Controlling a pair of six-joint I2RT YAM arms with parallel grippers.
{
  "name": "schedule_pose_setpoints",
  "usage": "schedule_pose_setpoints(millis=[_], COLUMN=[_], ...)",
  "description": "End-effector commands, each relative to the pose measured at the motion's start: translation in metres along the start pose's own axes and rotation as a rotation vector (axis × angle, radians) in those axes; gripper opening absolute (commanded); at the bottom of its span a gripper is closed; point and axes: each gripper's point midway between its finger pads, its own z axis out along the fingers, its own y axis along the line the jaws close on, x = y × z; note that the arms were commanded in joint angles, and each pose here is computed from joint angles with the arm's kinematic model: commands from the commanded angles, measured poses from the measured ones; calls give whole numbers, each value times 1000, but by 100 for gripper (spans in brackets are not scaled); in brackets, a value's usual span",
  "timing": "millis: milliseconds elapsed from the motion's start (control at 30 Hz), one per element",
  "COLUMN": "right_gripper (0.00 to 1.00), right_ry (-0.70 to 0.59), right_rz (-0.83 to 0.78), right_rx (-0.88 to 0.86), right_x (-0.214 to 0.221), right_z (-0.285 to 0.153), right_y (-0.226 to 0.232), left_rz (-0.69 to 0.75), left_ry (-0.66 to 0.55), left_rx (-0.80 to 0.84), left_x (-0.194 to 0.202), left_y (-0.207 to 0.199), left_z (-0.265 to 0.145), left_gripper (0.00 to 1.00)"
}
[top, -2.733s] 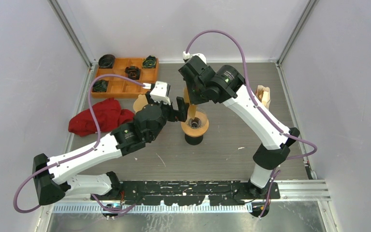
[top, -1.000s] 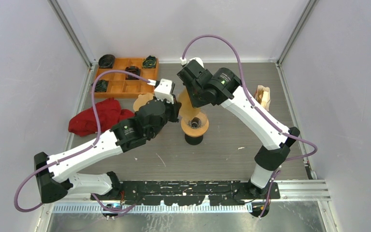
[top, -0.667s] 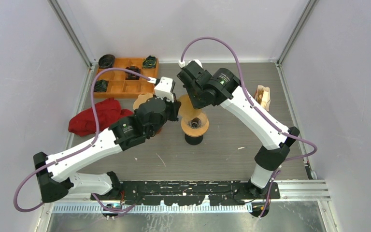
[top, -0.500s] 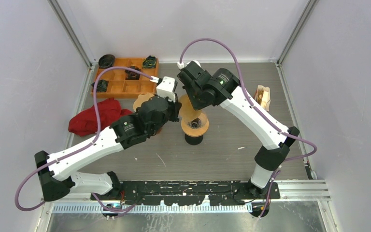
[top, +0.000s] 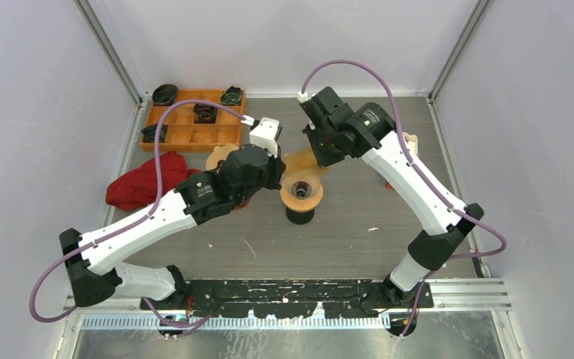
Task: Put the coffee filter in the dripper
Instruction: Place the coffee filter in the coffee dripper.
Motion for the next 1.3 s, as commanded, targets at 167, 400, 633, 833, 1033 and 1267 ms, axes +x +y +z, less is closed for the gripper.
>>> schedule_pose_setpoints(millis=[167,400,633,833,1033,1267], right_gripper=[14,17,17,17,18,20], right_ry=[-57,-31,1,31,47,66], right_rz=[-2,2,-4,-7,-9,-9], right_rx=[-109,-120,-136,-138,-149,-152], right_x=[-5,0,6,13,20,26], right_z=[-11,-1,10,19,22,31], right_y=[3,2,4,3,4,5], left_rz=[-31,-29,-20,-16,-25,-17], left_ry=[56,120,183,240,272,309], left_rx=[26,25,27,34,45,33], left_x=[-10,-3,5,16,24,35], left_y=[-9,-8,-8,-9,-11,-10], left_z=[7,12,17,20,21,28], left_gripper=[0,2,2,2,2,4])
